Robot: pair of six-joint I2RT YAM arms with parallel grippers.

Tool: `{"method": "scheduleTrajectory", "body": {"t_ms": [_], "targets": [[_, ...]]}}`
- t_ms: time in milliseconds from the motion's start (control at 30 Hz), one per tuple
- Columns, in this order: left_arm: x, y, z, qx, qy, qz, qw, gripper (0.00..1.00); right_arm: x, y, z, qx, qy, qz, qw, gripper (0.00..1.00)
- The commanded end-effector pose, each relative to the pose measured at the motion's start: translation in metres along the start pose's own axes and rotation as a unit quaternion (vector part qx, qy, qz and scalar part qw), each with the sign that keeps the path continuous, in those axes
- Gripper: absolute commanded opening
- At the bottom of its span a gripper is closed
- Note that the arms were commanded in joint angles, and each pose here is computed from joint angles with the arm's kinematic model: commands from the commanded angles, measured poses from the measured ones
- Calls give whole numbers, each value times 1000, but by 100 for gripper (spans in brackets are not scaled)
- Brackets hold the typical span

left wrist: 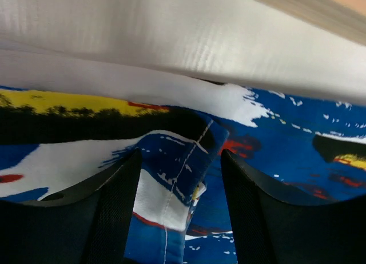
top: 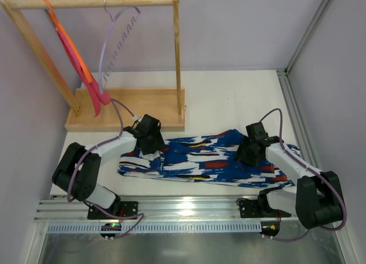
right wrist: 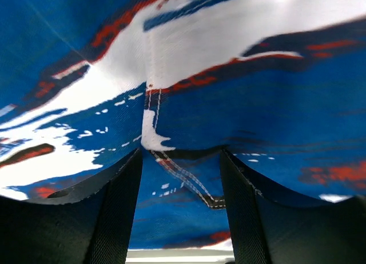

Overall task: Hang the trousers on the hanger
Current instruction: Fold the trousers

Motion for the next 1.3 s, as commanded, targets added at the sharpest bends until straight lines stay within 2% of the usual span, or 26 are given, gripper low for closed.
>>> {"method": "scheduleTrajectory", "body": {"t_ms": [0,200,300,333,433,500,567,633,700,767,800,833,867,933,967,1100,1267], "targets": [[12,36,-2,-47,35,56,997,61,16,24,7,-66,-35,75,994,59],[24,92,-3,-149,47,96,983,63,44,36,17,-138,-9,65,988,60],[19,113,1,-158,34,155,975,63,49,51,27,-163,11,60,985,60],[16,119,3,-166,22,176,970,63,46,61,37,-169,1,64,984,60],[3,121,5,-181,0,176,968,64,40,73,51,-167,-4,60,984,60],[-1,114,6,-194,-7,147,970,64,32,67,51,-145,5,25,989,60],[-6,106,11,-199,-15,117,973,64,20,67,55,-89,-5,2,996,60],[-9,102,16,-200,-20,109,974,64,1,67,50,-57,-12,16,998,59],[-8,103,17,-196,-20,116,974,64,-11,73,46,-78,-32,46,995,59],[-5,104,17,-192,-13,126,973,64,-24,67,41,-56,-48,41,996,59],[-4,106,16,-188,-10,130,973,64,-28,52,32,-33,-30,-1,999,58],[-3,106,15,-187,-8,133,973,64,-33,43,32,10,-42,-38,998,56],[-1,107,13,-186,-2,135,973,64,-35,40,25,85,-36,-62,994,55],[2,106,12,-191,-1,125,974,64,-36,33,6,118,4,-83,990,53],[5,107,7,-194,2,125,973,64,-38,34,3,157,3,-82,984,53],[8,105,4,-203,3,105,974,64,-32,44,-4,203,-9,-40,978,52],[8,106,2,-201,3,103,974,64,-26,54,-14,224,-9,-50,973,51]]}}
Point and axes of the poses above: each gripper's point midway between its finger pads, its own x axis out along the fingers, its own y axis along the line the jaws close on, z = x × y, the point moved 5 cm from there along -x, back along the fingers
